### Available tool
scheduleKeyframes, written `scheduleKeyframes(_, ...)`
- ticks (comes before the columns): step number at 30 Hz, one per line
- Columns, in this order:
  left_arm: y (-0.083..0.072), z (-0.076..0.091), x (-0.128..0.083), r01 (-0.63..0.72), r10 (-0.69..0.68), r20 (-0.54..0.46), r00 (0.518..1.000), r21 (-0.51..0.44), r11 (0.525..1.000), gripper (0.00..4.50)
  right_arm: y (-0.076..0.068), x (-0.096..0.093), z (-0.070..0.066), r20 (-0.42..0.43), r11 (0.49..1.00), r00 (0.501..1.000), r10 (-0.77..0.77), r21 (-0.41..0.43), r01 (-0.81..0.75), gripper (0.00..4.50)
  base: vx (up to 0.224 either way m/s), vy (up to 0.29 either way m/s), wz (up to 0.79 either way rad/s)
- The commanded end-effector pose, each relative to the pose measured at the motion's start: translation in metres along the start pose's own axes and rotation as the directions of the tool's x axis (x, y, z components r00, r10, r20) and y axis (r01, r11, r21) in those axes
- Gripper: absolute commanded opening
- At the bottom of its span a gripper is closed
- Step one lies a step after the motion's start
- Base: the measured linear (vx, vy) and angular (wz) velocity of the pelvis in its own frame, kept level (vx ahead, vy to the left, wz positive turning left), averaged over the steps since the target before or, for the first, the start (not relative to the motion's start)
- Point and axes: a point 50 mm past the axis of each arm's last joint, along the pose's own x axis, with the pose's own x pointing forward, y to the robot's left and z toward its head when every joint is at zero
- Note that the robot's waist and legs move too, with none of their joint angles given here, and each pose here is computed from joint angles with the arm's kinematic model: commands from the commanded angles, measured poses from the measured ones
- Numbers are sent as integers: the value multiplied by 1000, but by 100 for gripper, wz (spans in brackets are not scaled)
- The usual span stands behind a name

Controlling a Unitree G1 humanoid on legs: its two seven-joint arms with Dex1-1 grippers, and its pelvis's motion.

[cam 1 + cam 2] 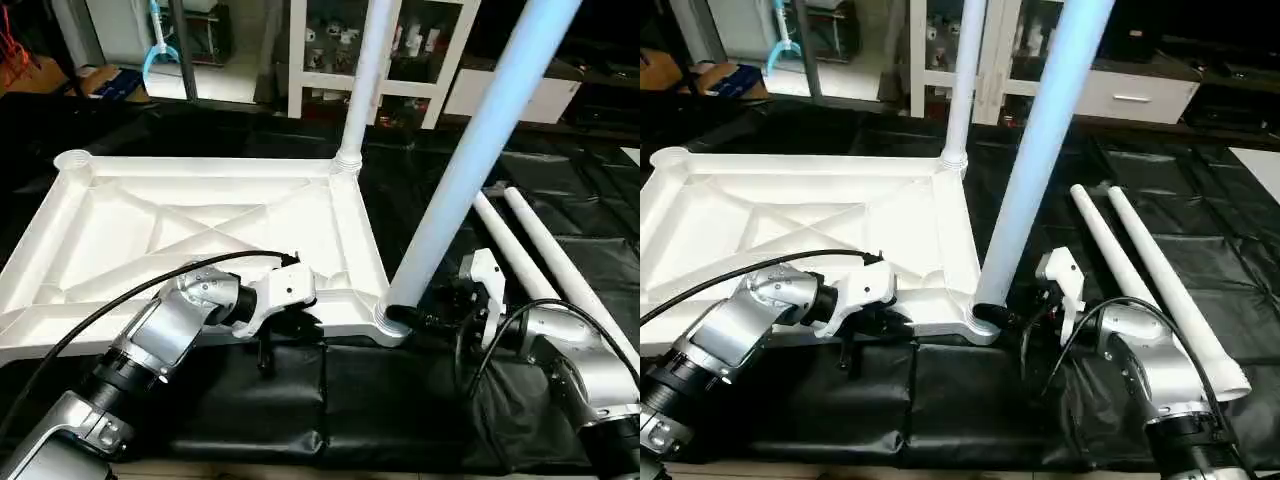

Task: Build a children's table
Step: Rotate leg to tighten

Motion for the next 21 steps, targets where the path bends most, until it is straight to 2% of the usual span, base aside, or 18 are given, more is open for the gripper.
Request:
scheduleKeyframes(1, -9, 6, 13, 55, -55, 32, 998, -15, 998, 0, -19, -2, -6, -35, 968, 967, -252, -5, 252, 203, 0, 0, 0)
scheduleKeyframes(2, -7, 8, 17, 13, -12, 22, 1000, -55, 998, 0, -27, 1, -15, -72, 900, 897, -436, -7, 437, 200, 0, 0, 0)
scheduleKeyframes(3, -7, 8, 17, 13, -12, 22, 1000, -55, 998, 0, -27, 1, -15, -72, 900, 897, -436, -7, 437, 199, 0, 0, 0)
scheduleKeyframes(4, 0, 11, 23, -84, 84, -8, 996, -114, 990, 0, -33, 2, -22, -110, 791, 786, -609, -4, 612, 197, 0, 0, 0)
scheduleKeyframes(5, 0, 11, 23, -84, 84, -8, 996, -114, 990, 0, -33, 2, -22, -110, 791, 786, -609, -4, 612, 197, 0, 0, 0)
scheduleKeyframes(6, 12, 16, 31, -255, 253, -35, 967, -208, 944, 0, -38, 0, -26, -136, 610, 598, -790, -76, 789, 195, 0, 0, 0)
scheduleKeyframes(7, 15, 18, 35, -297, 295, -44, 954, -231, 926, 0, -39, 0, -24, -119, 523, 511, -851, -106, 846, 194, 0, 0, 0)
scheduleKeyframes(8, 15, 18, 35, -297, 295, -44, 954, -231, 926, 0, -39, 0, -24, -119, 523, 511, -851, -106, 846, 194, 0, 0, 0)
scheduleKeyframes(9, 17, 21, 39, -329, 328, -44, 944, -241, 913, 0, -37, 3, -22, -92, 462, 454, -886, -100, 882, 194, 0, 0, 0)
scheduleKeyframes(10, 16, 28, 49, -347, 351, -30, 936, -247, 905, 0, -27, 27, -20, -63, 446, 443, -894, -57, 893, 194, 0, 0, 0)
scheduleKeyframes(12, 16, 30, 51, -348, 352, -27, 935, -248, 904, 0, -24, 34, -19, -60, 457, 454, -889, -38, 889, 194, 0, 0, 0)
scheduleKeyframes(16, 15, 29, 50, -326, 331, -17, 943, -234, 916, 0, -11, 62, -7, 27, 626, 627, -779, 102, 773, 193, 0, 0, 0)
scheduleKeyframes(17, 14, 29, 49, -326, 330, -20, 944, -234, 916, 0, -9, 65, -5, 44, 654, 654, -755, 115, 748, 193, 0, 0, 0)
scheduleKeyframes(18, 14, 27, 48, -318, 322, -22, 947, -218, 923, 0, -6, 65, 0, 86, 692, 687, -721, 118, 712, 249, 0, 0, 0)
scheduleKeyframes(20, 12, 22, 43, -301, 300, -30, 953, -175, 938, 0, 0, 61, 10, 151, 750, 735, -661, 111, 652, 263, 0, 0, 0)
scheduleKeyframes(21, 12, 21, 43, -300, 299, -30, 954, -172, 938, 0, 1, 61, 11, 152, 751, 736, -660, 110, 651, 269, 0, 0, 0)
